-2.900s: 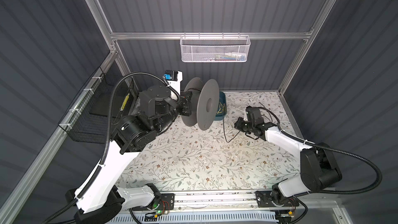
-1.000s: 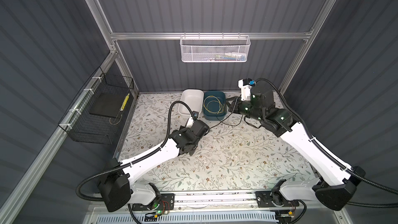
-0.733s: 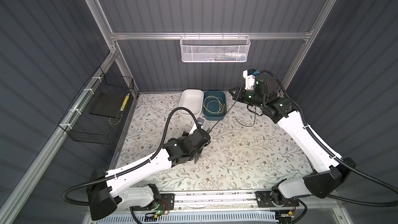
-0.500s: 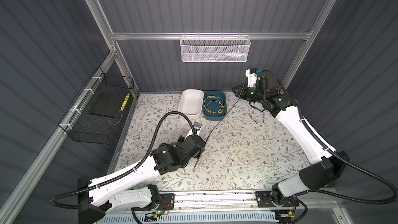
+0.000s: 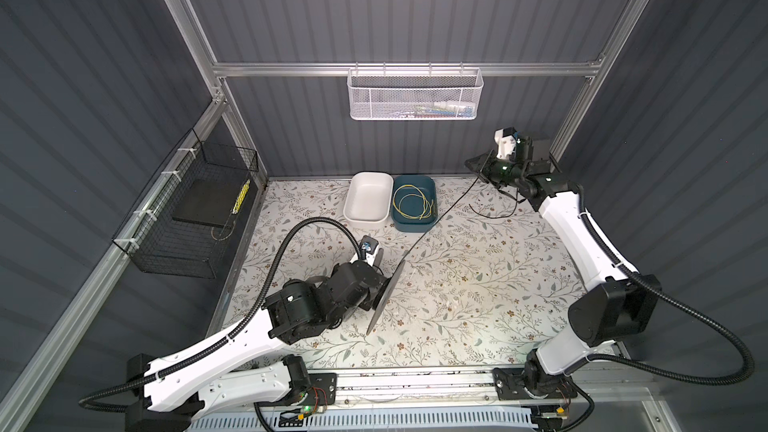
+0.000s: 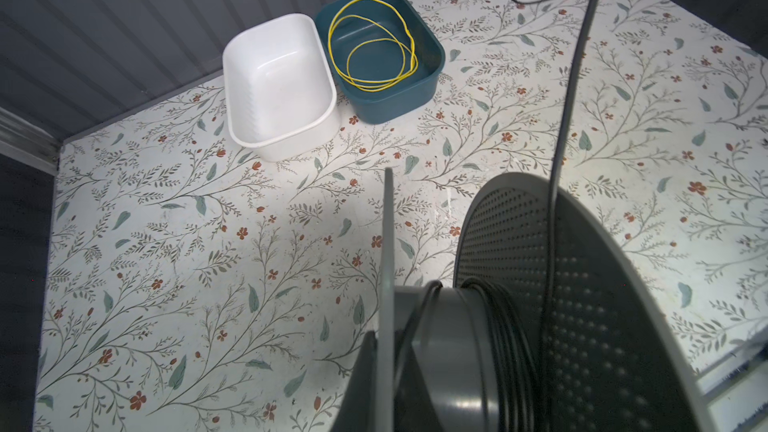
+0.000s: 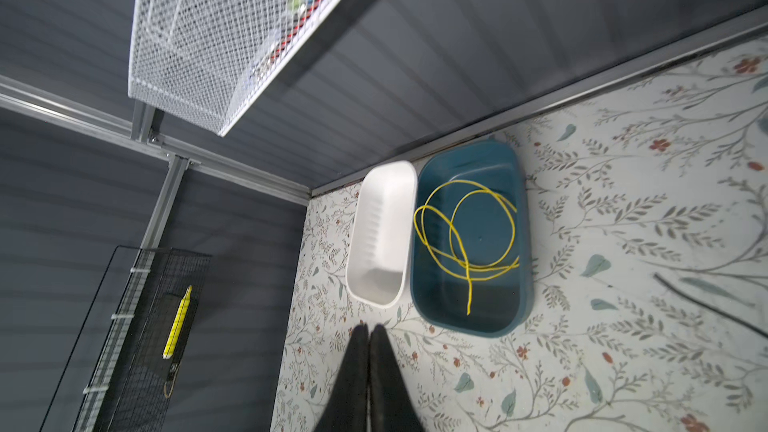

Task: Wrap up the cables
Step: 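Carry the black cable to the far corner with the right gripper while left holds spool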

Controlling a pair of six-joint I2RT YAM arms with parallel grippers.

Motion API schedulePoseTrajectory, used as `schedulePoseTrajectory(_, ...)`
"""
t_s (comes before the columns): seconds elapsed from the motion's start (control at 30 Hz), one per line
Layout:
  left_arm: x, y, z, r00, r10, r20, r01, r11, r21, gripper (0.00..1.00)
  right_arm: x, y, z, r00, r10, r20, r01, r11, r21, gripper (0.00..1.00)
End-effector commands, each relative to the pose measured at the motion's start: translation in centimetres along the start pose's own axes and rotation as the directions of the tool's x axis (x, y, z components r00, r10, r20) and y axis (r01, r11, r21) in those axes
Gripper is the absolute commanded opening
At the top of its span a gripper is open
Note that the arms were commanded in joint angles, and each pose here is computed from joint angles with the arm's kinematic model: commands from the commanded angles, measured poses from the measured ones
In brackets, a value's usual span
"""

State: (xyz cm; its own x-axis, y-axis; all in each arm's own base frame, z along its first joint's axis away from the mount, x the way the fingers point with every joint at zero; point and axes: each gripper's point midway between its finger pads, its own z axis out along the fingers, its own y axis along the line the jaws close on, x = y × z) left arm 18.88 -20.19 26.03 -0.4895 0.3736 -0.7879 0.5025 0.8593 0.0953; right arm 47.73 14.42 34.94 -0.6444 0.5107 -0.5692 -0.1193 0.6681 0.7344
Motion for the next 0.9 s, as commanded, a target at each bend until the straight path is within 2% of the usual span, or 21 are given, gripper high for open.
schedulePoseTrajectory(0.0,-1.6,-0.4,-2.3,0.998,-0.005,0.056,0.001,0.997,0.079,0.00,-3.0,-0.6,-0.3,0.998,0.026,0.064,-0.025,0.999,-0.025,0.09)
schedulePoseTrajectory(0.17,-2.7,1.5,-4.9,0.990,-0.053,0.132,0.043,0.996,0.073,0.00,-4.8,-4.2,-0.6,0.991,0.093,0.094,-0.093,0.996,0.004,0.09)
schedulePoseTrajectory(0.43,-2.2,3.3,-6.4,0.989,-0.066,0.129,0.062,0.998,0.033,0.00,-6.4,-6.8,-1.4,0.982,0.150,0.117,-0.153,0.988,0.012,0.07)
schedulePoseTrajectory(0.5,-2.3,3.5,-6.6,0.988,-0.069,0.138,0.065,0.997,0.034,0.00,-6.4,-7.2,-1.4,0.982,0.152,0.116,-0.156,0.988,0.022,0.06)
schedulePoseTrajectory(0.57,-2.4,3.5,-6.7,0.988,-0.071,0.140,0.067,0.997,0.034,0.00,-6.3,-7.5,-1.3,0.982,0.155,0.109,-0.158,0.987,0.025,0.01)
schedulePoseTrajectory(0.87,-3.1,3.4,-7.6,0.986,-0.071,0.152,0.062,0.996,0.061,0.00,-5.4,-9.9,-0.5,0.985,0.154,0.080,-0.161,0.983,0.090,0.00)
